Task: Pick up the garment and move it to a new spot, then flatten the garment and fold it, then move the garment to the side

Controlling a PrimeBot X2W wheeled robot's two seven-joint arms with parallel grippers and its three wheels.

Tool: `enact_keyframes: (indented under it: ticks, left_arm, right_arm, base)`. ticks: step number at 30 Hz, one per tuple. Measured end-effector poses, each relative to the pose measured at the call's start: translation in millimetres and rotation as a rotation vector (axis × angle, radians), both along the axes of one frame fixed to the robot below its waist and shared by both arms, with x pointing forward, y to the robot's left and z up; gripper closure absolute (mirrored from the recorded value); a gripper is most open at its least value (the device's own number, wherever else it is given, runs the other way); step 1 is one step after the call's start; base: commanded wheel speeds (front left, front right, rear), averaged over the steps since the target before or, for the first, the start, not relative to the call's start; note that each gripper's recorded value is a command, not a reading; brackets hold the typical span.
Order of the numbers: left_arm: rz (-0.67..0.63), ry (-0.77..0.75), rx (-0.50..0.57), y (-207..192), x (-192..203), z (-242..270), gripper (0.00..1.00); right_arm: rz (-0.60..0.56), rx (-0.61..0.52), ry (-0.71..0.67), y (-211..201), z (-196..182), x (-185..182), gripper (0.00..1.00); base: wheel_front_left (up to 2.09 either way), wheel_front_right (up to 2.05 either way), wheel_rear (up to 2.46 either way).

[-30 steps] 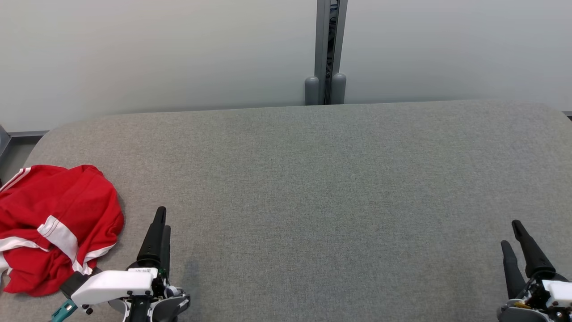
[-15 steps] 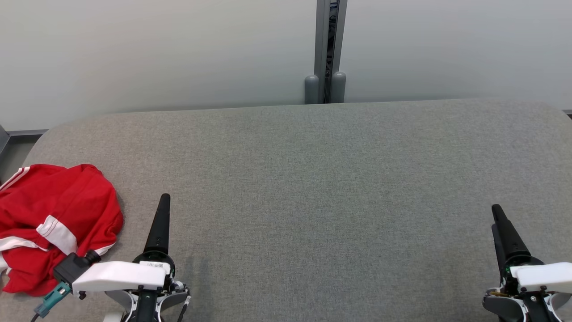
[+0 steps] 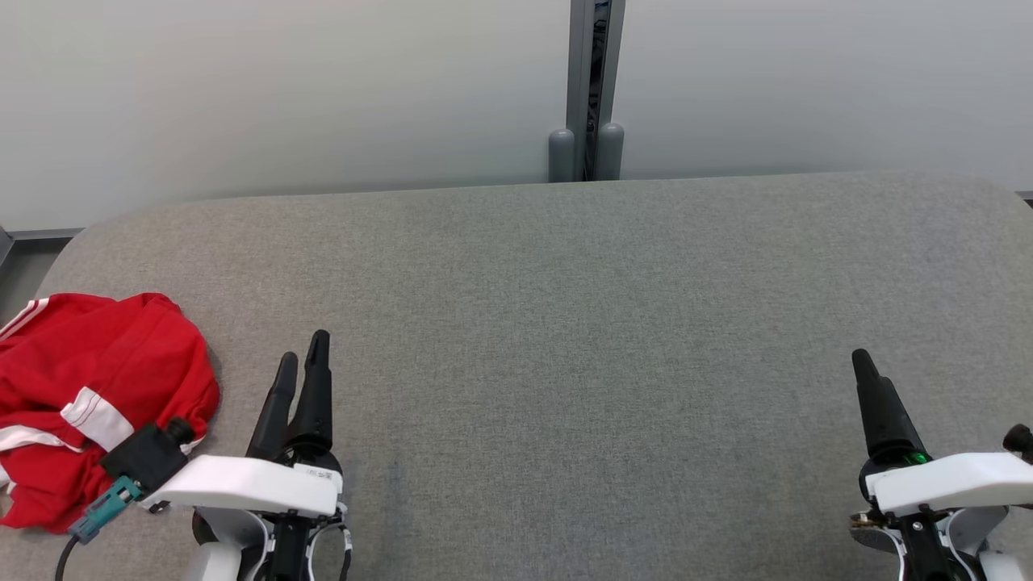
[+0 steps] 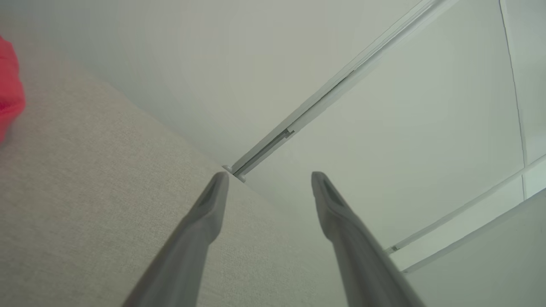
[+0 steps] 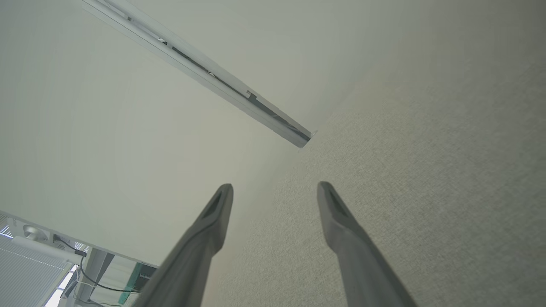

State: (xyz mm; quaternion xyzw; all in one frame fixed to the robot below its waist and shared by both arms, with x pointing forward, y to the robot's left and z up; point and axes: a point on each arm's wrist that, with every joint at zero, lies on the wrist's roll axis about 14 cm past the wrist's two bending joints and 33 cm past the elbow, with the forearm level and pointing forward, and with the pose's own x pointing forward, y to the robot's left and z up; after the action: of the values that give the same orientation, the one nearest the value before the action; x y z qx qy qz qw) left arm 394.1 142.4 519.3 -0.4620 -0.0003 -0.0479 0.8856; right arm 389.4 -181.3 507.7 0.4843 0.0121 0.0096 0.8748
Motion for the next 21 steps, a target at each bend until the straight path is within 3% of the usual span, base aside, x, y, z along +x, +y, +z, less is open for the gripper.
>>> enact_keyframes:
  ticks: [7, 21]
  left_arm:
    - [0.013, -0.025, 0.143, -4.2, 4.1, 8.0, 0.0]
    - [0.032, -0.081, 0.316, -5.7, 3.7, 18.9, 0.0]
  right_arm:
    - [0.032, -0.166, -0.057, 12.9, 14.5, 2.5, 0.0]
    - [0.075, -0.345, -0.123, 32.8, 25.9, 4.1, 0.0]
  base:
    - [0.0, 0.0, 0.0]
    - [0.0, 0.0, 0.0]
